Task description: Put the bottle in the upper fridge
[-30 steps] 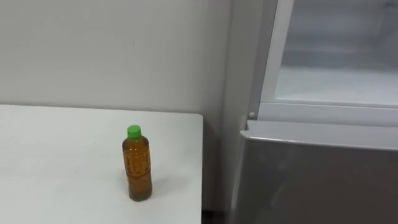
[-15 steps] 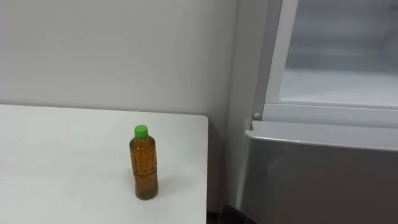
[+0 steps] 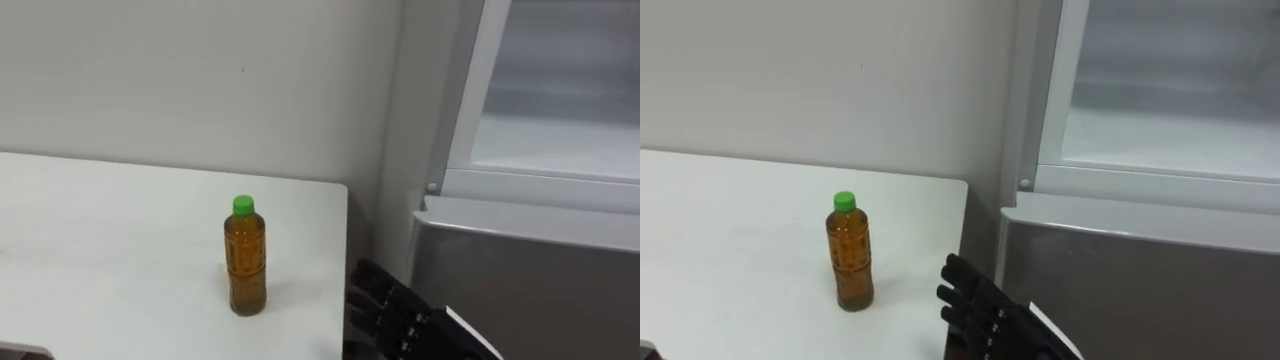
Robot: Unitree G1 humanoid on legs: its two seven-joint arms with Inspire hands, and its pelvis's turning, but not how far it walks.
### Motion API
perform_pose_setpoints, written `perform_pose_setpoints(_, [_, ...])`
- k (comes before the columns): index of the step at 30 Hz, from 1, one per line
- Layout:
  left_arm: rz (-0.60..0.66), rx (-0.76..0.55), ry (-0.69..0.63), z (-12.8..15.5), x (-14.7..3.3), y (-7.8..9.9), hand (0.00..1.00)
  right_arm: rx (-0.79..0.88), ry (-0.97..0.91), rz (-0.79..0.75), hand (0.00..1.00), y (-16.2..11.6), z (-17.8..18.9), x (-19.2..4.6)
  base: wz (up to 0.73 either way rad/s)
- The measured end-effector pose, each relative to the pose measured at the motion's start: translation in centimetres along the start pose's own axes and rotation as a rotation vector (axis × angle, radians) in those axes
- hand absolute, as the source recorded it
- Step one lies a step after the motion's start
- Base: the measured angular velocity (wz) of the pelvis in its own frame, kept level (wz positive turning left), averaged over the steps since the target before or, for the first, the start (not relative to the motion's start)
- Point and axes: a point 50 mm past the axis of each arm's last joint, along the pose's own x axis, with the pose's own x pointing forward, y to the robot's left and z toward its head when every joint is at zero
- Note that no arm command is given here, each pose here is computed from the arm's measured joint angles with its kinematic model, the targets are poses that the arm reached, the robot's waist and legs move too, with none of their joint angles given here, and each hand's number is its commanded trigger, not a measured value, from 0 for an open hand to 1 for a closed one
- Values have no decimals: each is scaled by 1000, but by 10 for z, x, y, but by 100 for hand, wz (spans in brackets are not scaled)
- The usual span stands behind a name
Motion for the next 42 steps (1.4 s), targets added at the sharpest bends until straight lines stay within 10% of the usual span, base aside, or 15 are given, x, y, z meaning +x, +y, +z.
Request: perform_pose_setpoints(42, [109,15,-72,19,-2,12,0,53,125,-574,0,-68,-12,57,14])
